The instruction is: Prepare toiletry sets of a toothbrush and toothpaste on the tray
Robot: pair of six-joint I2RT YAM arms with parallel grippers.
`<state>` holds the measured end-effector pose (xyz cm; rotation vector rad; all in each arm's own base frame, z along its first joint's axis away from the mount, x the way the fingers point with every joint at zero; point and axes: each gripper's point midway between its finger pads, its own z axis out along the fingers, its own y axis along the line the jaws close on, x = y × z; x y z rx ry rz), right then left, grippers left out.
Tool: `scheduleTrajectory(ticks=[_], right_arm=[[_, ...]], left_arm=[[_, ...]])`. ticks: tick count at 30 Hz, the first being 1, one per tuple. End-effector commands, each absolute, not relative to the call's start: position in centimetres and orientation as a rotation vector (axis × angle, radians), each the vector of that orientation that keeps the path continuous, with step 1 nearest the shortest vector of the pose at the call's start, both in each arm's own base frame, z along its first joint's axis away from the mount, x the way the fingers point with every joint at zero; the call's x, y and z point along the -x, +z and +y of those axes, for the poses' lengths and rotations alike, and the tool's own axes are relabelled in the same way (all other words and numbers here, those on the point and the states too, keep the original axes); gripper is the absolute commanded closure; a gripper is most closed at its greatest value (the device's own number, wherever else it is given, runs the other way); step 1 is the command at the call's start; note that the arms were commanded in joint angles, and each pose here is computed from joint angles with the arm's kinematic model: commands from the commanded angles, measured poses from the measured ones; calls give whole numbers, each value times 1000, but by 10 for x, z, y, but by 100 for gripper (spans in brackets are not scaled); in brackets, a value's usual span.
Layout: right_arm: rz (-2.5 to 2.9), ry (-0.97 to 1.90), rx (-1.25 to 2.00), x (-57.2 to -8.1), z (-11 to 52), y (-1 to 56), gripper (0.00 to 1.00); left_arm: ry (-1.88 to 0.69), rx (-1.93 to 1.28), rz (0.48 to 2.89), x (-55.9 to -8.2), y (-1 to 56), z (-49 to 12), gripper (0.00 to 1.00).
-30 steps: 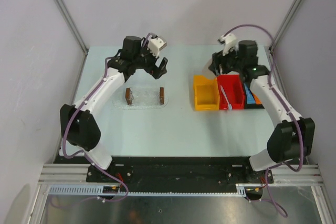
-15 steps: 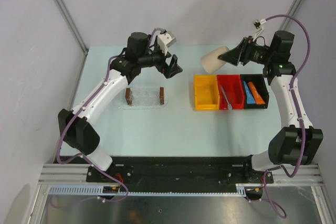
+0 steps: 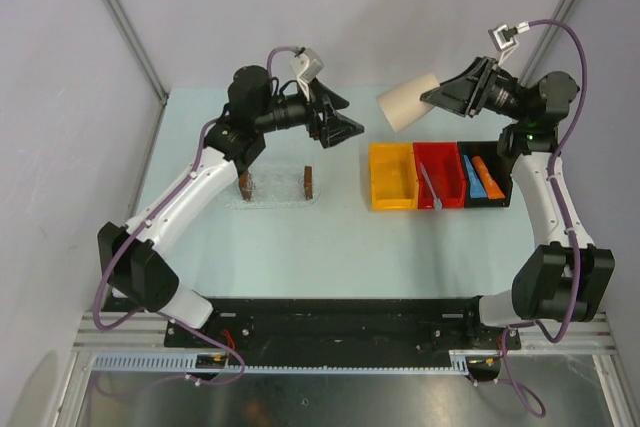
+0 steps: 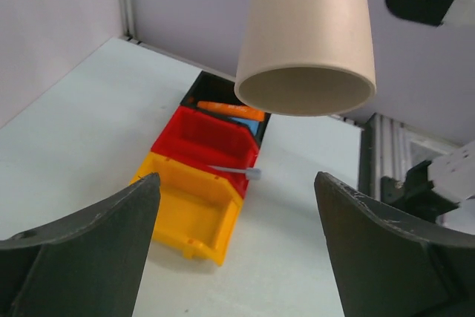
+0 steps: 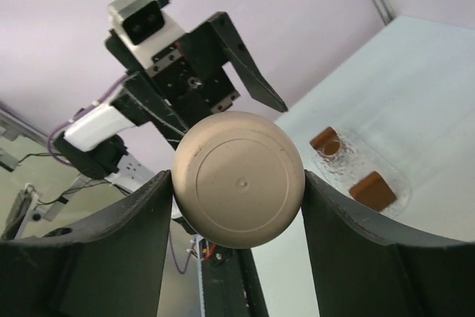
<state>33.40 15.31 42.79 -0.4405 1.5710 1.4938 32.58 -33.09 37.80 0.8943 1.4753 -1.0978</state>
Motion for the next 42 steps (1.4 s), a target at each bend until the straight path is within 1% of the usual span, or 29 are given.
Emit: scheduleTrajectory(ticks=[1, 6, 9, 13, 20, 23, 26, 27, 30, 33, 35, 38, 39, 41, 42], right_arm=[[1447, 1552, 493, -308, 157, 466, 98], [1421, 1561, 481, -308, 158, 471, 99], [1425, 1561, 474, -309, 160, 471, 99], [1428, 1555, 495, -306, 166, 469, 100], [1442, 1547, 494, -301, 171, 469, 100], [1435, 1545, 498, -297, 172, 472, 100], [1430, 1547, 495, -294, 173, 473, 100], [1428, 1546, 497, -292, 173, 474, 100], [1426, 1546, 493, -291, 173, 473, 100], [1427, 1547, 485, -290, 173, 472, 100], [1426, 1544, 483, -289, 173, 472, 100], [1428, 1540, 481, -289, 173, 472, 100], [1430, 1538, 481, -289, 173, 471, 100], [1430, 1532, 477, -289, 172, 470, 100], [1434, 1533, 475, -288, 172, 469, 100]], left_arm=[[-1241, -841, 1376, -303, 422, -336, 12], [-1273, -816, 1388, -299, 427, -340, 12], [-1309, -798, 1399, -298, 428, -346, 14], [-1349, -797, 1397, -297, 433, -353, 18], [-1390, -792, 1400, -301, 438, -367, 19], [-1413, -783, 1406, -302, 439, -370, 21], [-1440, -773, 1418, -302, 434, -374, 25], [-1452, -771, 1412, -301, 435, -375, 29], [-1480, -769, 1412, -299, 435, -379, 34], [-1504, -773, 1408, -297, 436, -382, 39], [-1523, -785, 1406, -293, 434, -386, 40], [-1558, -796, 1402, -289, 435, -390, 49], [-1570, -801, 1407, -287, 434, -392, 56], [-1585, -808, 1408, -285, 432, -393, 62], [-1592, -811, 1410, -284, 431, -393, 68]])
